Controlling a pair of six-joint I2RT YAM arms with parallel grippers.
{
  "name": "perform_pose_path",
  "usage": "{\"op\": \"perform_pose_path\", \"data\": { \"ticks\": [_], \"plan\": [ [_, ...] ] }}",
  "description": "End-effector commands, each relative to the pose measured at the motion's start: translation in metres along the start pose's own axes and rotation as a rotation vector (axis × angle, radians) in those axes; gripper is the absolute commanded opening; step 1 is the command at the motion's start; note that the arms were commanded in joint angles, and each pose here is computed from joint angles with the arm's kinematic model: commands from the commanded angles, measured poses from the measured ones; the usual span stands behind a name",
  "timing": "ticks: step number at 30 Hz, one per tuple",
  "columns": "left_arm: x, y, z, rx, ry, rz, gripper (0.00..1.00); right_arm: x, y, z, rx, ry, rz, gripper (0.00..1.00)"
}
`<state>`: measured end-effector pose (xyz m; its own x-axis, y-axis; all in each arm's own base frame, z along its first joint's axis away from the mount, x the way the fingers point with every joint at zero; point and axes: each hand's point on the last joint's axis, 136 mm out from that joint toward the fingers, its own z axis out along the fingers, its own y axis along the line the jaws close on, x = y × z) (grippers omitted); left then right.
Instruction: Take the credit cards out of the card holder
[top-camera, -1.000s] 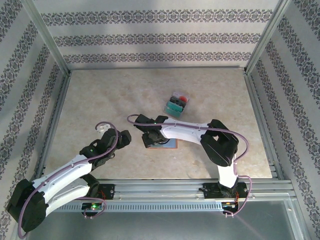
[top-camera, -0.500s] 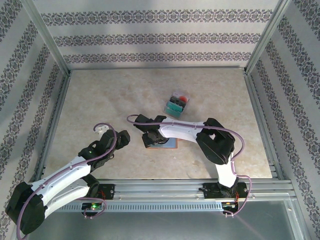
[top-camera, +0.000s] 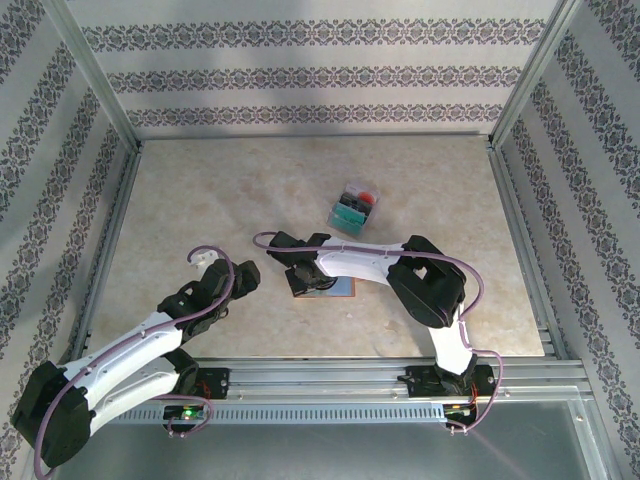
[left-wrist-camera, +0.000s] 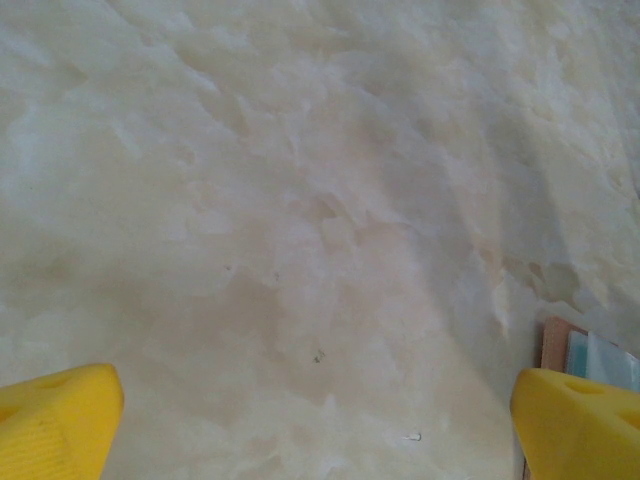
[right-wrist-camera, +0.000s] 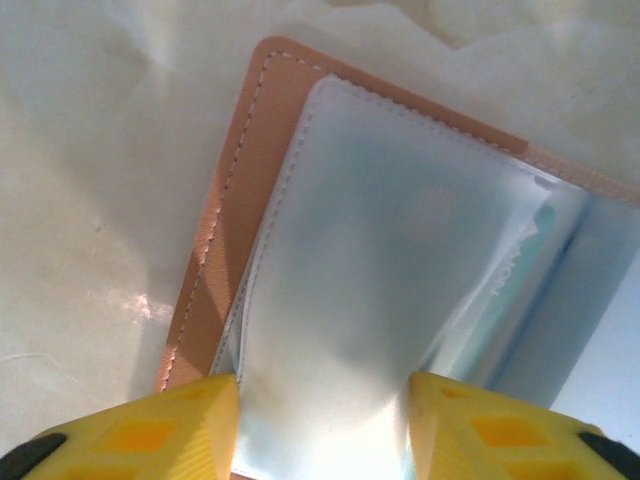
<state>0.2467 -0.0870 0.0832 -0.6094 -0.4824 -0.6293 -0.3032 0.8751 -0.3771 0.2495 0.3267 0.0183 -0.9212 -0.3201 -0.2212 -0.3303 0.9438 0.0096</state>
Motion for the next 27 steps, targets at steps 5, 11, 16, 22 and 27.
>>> {"op": "perform_pose_path", "data": {
  "ticks": [5, 11, 16, 22, 27],
  "plan": [
    [-0.01, 0.0, -0.001, -0.014, -0.025, 0.002, 0.99, 0.007, -0.023, 0.004, 0.075, 0.026, -0.007, 0.33],
    [-0.016, -0.003, -0.004, -0.013, -0.034, 0.017, 0.99, -0.004, -0.037, -0.017, 0.139, -0.038, -0.018, 0.31],
    [-0.023, -0.007, -0.009, -0.008, -0.049, 0.039, 0.99, -0.005, -0.053, -0.027, 0.198, -0.067, -0.018, 0.38],
    [-0.03, -0.016, -0.012, 0.014, -0.052, 0.063, 0.99, 0.0, -0.073, -0.029, 0.241, -0.065, 0.01, 0.38],
    [-0.033, -0.022, -0.014, 0.028, -0.047, 0.093, 0.99, 0.003, -0.085, -0.034, 0.25, -0.076, 0.04, 0.39]
  ]
}}
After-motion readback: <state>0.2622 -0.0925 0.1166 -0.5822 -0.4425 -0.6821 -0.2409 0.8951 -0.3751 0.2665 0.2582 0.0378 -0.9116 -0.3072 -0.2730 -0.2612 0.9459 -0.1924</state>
